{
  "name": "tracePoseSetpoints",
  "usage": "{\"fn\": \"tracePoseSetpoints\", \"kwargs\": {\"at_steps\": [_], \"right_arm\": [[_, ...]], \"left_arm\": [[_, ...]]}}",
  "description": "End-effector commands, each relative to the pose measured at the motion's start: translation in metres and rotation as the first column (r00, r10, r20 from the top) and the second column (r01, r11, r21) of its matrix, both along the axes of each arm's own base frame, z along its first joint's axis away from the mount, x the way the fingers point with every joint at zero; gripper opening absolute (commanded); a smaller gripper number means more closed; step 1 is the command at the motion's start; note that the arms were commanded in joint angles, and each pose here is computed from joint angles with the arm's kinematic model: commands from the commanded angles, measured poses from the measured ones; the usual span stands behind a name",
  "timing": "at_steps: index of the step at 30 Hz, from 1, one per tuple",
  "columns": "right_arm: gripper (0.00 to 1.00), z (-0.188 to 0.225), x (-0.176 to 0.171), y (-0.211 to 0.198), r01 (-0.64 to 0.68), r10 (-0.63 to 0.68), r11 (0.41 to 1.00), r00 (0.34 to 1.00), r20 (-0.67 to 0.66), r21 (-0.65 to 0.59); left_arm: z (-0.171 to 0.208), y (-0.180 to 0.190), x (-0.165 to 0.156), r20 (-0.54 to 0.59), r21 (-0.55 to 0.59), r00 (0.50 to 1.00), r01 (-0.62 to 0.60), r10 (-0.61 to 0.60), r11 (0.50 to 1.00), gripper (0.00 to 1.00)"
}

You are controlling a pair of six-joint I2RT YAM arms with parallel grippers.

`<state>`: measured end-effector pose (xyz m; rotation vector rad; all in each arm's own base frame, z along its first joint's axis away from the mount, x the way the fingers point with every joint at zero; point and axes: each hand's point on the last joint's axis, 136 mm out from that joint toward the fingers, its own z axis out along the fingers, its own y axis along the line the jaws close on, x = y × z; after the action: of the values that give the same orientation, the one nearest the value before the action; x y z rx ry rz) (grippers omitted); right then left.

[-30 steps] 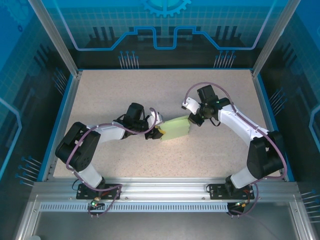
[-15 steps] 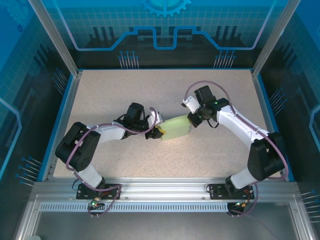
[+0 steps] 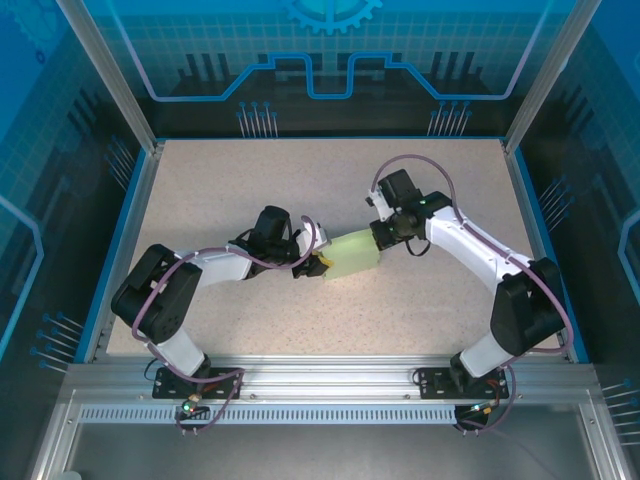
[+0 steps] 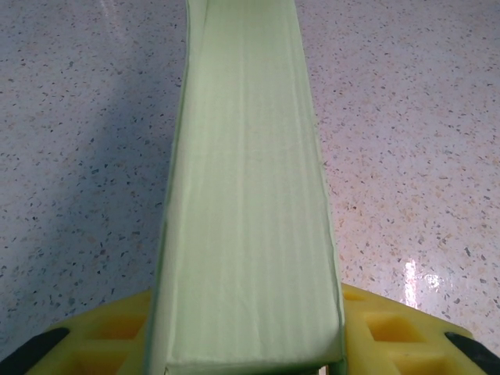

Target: Fold the paper box

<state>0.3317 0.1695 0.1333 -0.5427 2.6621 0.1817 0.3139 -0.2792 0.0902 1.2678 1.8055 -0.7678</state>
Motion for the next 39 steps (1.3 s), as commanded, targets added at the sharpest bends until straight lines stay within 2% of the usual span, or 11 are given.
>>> {"fn": "tracePoseSetpoints", "kwargs": {"at_steps": [1,16,25,39], "right_arm": [[0.04,-0.001,-0.005,0.005,0.049,-0.048,0.999,0.998,-0.038,0.016],[0.03,-0.022,-0.012,-0.006,0.148,-0.148,0.989,0.989,0.015,0.011],[0.01,-0.031,-0.018,-0.012,0.092,-0.089,0.995,0.991,0.099,-0.033],[0.01,-0.027,-0.024,-0.001,0.11,-0.1,0.993,0.978,0.181,-0.042]], "left_arm": [[0.001,-0.001,0.007,0.01,0.013,1.0,-0.019,0.019,1.0,0.41],[-0.001,0.0,0.011,0.005,0.023,0.999,-0.043,0.043,0.999,0.41],[0.001,0.0,0.012,0.008,0.02,0.999,-0.05,0.049,0.999,0.41],[0.011,0.0,0.011,-0.001,0.006,0.998,-0.056,0.056,0.998,0.57]]}}
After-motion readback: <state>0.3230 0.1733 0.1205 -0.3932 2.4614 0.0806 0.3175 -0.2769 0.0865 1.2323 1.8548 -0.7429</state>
